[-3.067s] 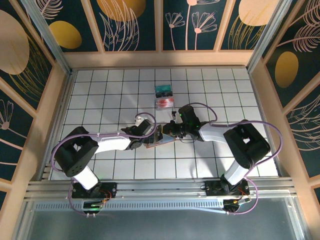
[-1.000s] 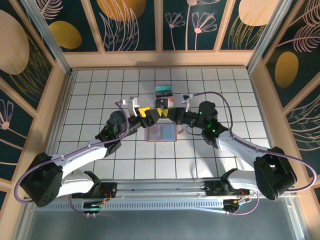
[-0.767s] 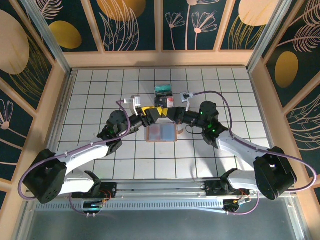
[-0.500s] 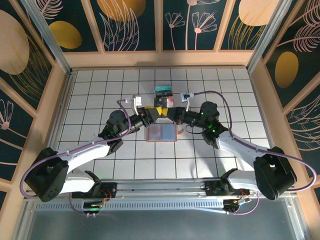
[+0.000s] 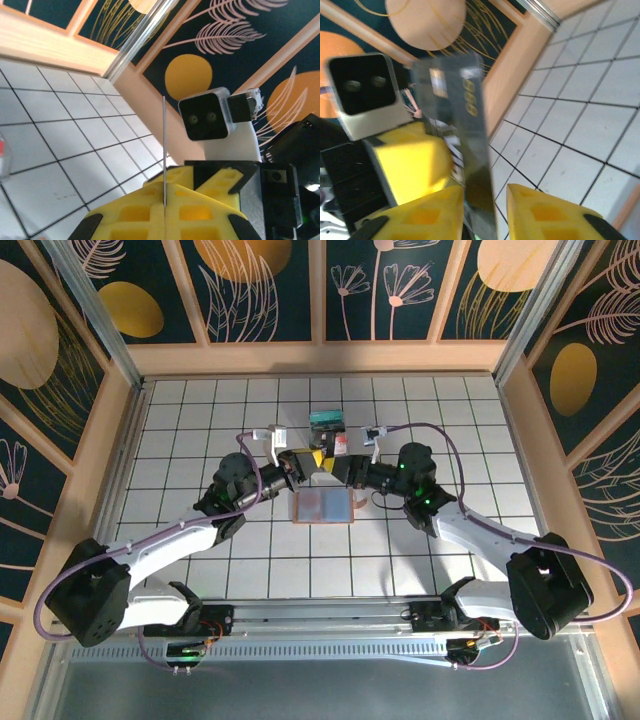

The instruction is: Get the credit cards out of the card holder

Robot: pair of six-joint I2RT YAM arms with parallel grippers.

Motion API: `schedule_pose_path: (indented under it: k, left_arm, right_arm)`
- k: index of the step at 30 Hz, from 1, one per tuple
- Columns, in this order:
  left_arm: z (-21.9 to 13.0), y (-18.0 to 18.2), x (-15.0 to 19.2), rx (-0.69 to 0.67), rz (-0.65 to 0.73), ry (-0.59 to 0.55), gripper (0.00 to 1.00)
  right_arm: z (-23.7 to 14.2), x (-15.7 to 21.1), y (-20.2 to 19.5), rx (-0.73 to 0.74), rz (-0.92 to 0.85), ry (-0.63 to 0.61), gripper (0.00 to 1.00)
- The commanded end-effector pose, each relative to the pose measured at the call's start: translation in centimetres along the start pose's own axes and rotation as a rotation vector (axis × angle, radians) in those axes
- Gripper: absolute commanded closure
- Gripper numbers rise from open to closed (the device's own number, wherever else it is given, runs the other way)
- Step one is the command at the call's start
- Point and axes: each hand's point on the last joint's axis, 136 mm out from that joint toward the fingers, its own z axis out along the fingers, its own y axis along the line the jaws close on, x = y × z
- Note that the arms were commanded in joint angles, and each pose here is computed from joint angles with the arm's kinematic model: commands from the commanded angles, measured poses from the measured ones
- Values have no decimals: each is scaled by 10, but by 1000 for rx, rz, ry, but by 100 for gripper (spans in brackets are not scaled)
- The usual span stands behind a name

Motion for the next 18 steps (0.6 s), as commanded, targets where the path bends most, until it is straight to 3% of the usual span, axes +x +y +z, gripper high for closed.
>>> schedule_pose_path:
  k: [1, 8, 18]
  left_arm:
    - [-3, 5, -14, -95, 190, 34, 100]
    - [2, 33, -14, -244, 520, 203, 100]
    - [36, 60, -40, -218, 888, 374, 100]
  right_arm:
    - [-7, -15, 3, 73, -62, -45, 62]
    - [-26, -29, -16, 278, -93, -103, 48]
    - [-52, -46, -30, 462, -99, -192, 35]
